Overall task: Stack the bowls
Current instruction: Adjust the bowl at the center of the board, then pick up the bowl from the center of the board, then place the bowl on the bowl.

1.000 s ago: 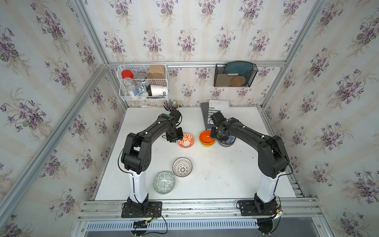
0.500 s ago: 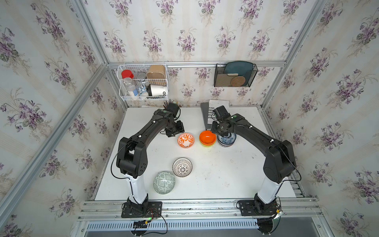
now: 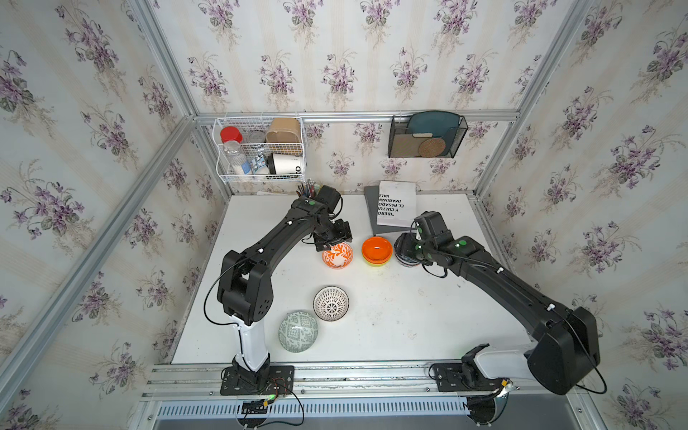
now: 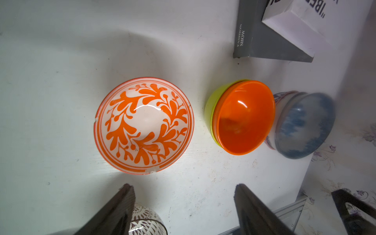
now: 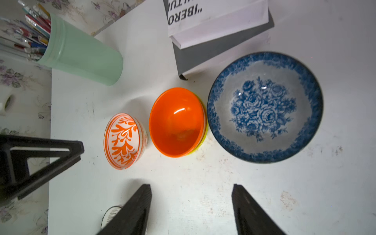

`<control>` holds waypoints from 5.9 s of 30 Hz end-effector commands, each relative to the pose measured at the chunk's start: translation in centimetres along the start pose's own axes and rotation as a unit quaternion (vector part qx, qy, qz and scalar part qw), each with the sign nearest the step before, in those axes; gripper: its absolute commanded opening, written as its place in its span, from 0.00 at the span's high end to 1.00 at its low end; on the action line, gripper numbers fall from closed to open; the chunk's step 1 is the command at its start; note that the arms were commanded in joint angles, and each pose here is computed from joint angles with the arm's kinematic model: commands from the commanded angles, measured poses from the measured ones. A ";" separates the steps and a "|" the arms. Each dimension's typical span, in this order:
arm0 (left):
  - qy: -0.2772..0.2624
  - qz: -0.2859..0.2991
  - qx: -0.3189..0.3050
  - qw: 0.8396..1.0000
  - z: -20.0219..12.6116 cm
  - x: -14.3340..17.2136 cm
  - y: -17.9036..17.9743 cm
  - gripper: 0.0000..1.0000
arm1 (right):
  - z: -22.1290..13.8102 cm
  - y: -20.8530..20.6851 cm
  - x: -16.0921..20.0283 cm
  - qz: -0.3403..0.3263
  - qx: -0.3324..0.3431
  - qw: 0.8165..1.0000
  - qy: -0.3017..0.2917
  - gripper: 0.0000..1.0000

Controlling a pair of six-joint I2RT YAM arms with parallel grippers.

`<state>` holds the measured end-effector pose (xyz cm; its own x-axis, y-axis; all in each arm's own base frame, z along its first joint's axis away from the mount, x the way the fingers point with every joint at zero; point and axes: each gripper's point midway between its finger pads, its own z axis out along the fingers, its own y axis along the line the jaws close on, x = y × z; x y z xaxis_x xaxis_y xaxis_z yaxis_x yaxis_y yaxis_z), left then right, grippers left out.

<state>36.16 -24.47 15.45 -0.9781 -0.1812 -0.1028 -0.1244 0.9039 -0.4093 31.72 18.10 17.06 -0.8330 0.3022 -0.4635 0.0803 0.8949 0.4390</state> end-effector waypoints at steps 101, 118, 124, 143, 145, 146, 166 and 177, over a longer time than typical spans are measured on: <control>-0.179 -0.075 0.019 0.981 -3.1 9.2 13.6 0.23 | 6.9 11.2 4.2 -0.142 0.039 0.986 0.083 1.00; -0.177 -0.072 0.038 0.981 -2.8 8.8 13.6 0.23 | 12.6 13.4 2.6 -0.146 0.048 0.984 0.094 1.00; -0.177 -0.076 0.043 0.980 -2.8 8.7 13.8 0.23 | 13.5 13.4 2.8 -0.146 0.050 0.984 0.094 1.00; -0.180 -0.082 0.045 0.979 -2.9 8.8 14.1 0.23 | 15.2 12.2 3.7 -0.149 0.071 0.981 0.106 1.00; -0.181 -0.082 0.045 0.979 -2.9 8.7 14.1 0.23 | 15.3 12.1 3.9 -0.148 0.072 0.980 0.110 1.00; -0.181 -0.083 0.045 0.979 -2.9 8.8 14.1 0.23 | 15.3 12.1 3.9 -0.148 0.072 0.980 0.110 0.97; -0.185 -0.087 0.043 0.978 -3.1 8.8 14.4 0.23 | 12.7 12.5 3.7 -0.151 0.075 0.981 0.097 0.52; -0.214 -0.126 0.036 0.968 -4.0 9.1 16.1 0.23 | 6.3 16.2 13.4 -0.191 -0.055 0.970 0.141 0.49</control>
<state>24.51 -10.83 11.24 -0.7919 -0.5125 -0.3319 -0.2936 0.7963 -0.5289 27.67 36.27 12.87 -0.9064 -0.1509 -0.3946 -0.2688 0.9265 0.2633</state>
